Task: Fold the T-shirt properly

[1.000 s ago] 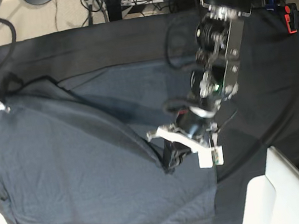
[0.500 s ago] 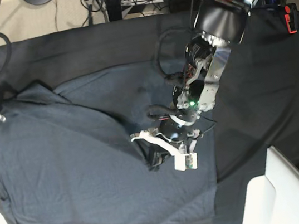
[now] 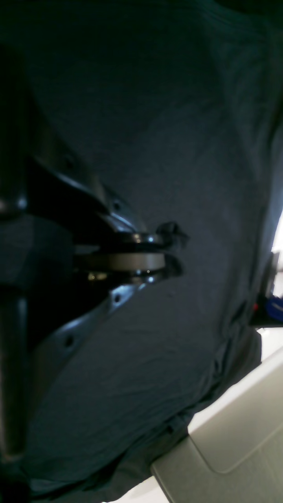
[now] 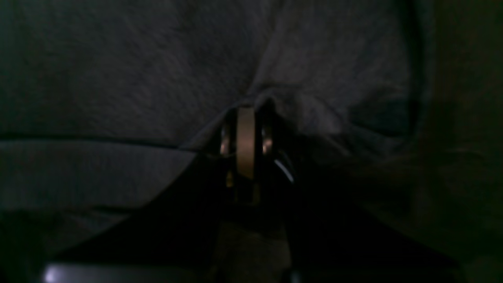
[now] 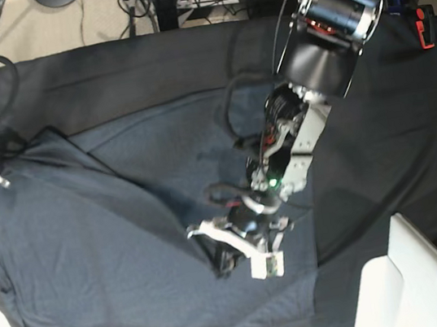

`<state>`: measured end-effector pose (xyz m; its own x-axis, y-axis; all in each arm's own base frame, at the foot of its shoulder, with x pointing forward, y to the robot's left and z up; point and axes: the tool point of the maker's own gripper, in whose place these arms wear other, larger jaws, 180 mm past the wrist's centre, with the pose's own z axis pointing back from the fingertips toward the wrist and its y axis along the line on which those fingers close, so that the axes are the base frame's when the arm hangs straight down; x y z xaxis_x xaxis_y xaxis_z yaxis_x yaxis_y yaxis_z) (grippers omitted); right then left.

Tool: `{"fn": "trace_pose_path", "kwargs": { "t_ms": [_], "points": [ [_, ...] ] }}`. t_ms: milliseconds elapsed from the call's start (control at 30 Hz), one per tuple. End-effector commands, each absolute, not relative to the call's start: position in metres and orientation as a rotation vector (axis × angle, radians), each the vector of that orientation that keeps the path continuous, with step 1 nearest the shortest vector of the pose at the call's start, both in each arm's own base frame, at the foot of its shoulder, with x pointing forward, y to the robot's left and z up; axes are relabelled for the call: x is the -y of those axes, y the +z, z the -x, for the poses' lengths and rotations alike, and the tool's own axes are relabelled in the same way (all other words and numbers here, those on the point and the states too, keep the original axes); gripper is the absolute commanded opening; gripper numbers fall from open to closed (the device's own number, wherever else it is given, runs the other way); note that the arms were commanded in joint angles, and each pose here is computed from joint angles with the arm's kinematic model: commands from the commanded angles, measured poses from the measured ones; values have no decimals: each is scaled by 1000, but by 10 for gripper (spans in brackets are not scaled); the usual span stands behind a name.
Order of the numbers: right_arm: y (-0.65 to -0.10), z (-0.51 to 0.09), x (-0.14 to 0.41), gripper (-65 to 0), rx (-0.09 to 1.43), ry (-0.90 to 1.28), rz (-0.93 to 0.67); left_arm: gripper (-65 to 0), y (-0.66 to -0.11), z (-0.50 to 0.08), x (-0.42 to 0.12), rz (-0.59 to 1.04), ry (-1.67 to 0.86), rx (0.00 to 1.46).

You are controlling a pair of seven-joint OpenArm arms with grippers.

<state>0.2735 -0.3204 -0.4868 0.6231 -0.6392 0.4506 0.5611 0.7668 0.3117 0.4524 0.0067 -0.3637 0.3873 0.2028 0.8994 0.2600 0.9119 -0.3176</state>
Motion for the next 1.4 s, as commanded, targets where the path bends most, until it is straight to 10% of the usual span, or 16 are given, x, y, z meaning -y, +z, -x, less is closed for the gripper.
{"fn": "trace_pose_path", "kwargs": {
  "t_ms": [0, 233, 367, 600, 867, 1367],
  "points": [
    [-474, -287, 332, -648, 624, -692, -137, -650, -337, -469, -6, 463, -35, 1262],
    [-476, -287, 331, -644, 619, -695, -142, -650, -348, -475, -1, 454, -22, 1224],
    [-477, -285, 330, -492, 618, -688, -143, -650, -361, -476, -5, 431, -17, 1189],
    [-433, -289, 325, -281, 806, -517, -120, -255, -346, -480, -16, 433, -16, 1231],
    [-399, -247, 357, -279, 894, -497, 9, -252, -318, -411, -57, 438, -129, 1335],
    [-471, -234, 390, -278, 773, -657, -192, -253, -413, -218, -137, 325, 109, 1020]
  ]
}}
